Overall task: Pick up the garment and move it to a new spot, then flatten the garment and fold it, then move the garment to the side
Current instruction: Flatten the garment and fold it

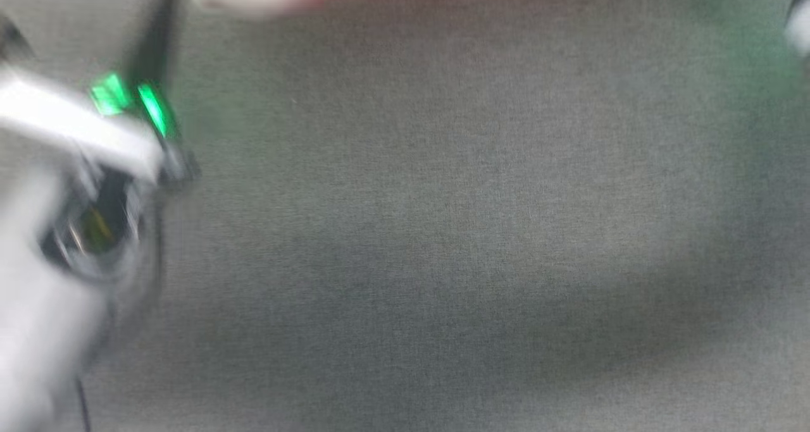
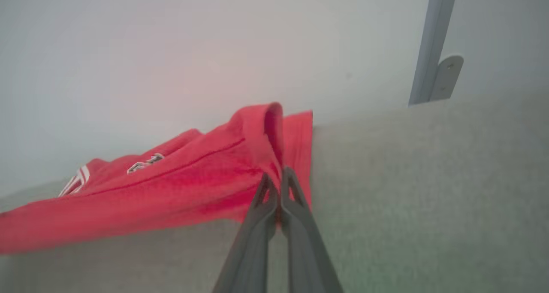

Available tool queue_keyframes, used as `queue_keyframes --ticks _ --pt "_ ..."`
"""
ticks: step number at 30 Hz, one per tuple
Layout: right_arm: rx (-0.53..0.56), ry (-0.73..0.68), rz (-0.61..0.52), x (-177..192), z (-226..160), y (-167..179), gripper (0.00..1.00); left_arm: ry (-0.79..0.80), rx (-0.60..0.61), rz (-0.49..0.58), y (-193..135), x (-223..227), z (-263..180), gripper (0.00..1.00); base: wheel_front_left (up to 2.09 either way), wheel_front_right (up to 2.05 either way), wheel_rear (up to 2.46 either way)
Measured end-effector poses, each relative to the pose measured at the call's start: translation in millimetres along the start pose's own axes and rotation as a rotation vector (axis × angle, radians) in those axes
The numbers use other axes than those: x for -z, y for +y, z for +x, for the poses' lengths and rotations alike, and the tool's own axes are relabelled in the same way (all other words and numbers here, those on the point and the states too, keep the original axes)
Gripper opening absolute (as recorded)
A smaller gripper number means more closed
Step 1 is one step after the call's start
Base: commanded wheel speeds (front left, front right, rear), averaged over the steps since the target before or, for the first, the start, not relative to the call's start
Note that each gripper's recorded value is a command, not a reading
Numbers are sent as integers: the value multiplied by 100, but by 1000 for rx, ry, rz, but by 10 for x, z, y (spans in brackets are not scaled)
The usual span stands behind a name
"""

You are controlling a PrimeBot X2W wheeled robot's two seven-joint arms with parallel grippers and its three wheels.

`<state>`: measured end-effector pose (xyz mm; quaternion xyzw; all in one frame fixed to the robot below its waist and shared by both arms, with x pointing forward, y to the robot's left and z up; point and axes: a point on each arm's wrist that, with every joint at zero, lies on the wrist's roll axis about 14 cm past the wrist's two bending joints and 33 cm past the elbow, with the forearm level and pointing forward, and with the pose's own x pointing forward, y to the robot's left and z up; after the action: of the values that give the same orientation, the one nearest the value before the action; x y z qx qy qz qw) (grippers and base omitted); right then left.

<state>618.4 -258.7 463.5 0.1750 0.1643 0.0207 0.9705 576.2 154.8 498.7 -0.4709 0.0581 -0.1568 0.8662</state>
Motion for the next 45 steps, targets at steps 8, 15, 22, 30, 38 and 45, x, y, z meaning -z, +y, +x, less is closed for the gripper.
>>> queue_keyframes --ticks 8,15,22,30,38,45 --pt "-30 192 54 738 -820 -137 0 183 -56 -34 -76 633 -1085 0 0 0 0" --pt "-58 328 102 1126 -1478 -126 0 256 -92 -51 -212 797 -1714 0 0 0 0" --pt "-55 417 157 1322 -1972 -125 0 325 -97 -94 -376 943 -2089 0 0 0 0" --pt "-60 323 171 1037 -1984 -37 0 288 16 -12 -575 746 -1837 0 0 0 0" --pt "-93 261 152 738 -1487 124 0 215 86 66 -522 359 -1043 0 0 0 0" --pt "-48 292 139 846 -1173 15 0 209 -8 101 -65 331 -558 0 0 0 0"
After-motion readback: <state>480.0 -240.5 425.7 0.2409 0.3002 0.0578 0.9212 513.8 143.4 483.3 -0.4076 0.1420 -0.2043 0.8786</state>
